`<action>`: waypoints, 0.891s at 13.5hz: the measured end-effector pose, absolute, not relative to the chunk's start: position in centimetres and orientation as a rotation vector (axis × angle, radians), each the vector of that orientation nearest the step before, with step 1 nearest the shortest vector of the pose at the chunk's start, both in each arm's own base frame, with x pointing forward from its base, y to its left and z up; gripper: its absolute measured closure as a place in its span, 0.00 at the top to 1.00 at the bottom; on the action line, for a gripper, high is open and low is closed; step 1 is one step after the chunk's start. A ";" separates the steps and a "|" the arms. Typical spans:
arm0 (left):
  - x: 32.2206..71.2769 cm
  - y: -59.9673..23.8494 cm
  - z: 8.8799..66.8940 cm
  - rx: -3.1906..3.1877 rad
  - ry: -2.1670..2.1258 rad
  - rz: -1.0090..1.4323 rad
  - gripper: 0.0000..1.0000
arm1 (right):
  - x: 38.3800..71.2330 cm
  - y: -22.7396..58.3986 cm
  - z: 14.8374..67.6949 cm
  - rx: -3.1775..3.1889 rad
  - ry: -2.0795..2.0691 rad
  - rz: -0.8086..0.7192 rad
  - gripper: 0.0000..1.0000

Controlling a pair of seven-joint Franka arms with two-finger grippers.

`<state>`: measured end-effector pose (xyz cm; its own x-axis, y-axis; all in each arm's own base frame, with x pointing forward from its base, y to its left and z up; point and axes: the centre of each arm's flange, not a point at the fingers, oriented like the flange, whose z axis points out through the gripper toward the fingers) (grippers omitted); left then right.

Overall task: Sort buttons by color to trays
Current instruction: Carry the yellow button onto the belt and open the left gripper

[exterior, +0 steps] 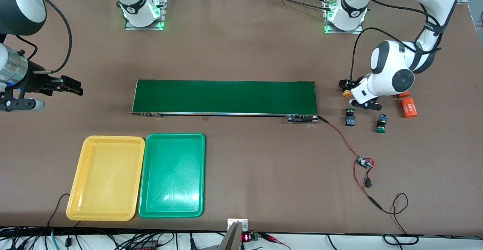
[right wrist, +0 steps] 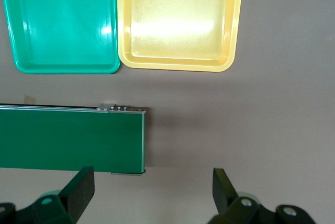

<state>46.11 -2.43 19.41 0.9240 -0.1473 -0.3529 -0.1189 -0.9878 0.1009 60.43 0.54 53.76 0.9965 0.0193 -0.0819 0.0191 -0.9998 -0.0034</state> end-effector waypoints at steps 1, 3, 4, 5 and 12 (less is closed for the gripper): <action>45.6 -2.3 18.9 3.007 -0.211 -0.547 1.00 | 60.4 0.5 53.7 -3.136 -0.030 0.129 1.00; 44.4 -2.4 17.9 3.010 -0.218 -0.528 1.00 | 60.5 0.5 53.6 -3.136 -0.030 0.132 1.00; 43.9 -2.4 17.4 3.010 -0.219 -0.529 1.00 | 60.5 0.5 53.6 -3.136 -0.030 0.134 1.00; 43.4 -2.4 17.2 3.009 -0.219 -0.536 0.96 | 60.5 0.5 53.5 -3.136 -0.030 0.137 1.00; 43.3 -2.4 17.6 3.014 -0.230 -0.522 0.41 | 60.6 0.6 53.3 -3.136 -0.030 0.141 1.00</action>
<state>43.27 -2.41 17.63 0.9309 -0.1599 -0.3283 -0.1346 -0.9860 0.0985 60.58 0.56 53.29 0.9958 0.0192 -0.0898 0.0190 -0.9998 -0.0027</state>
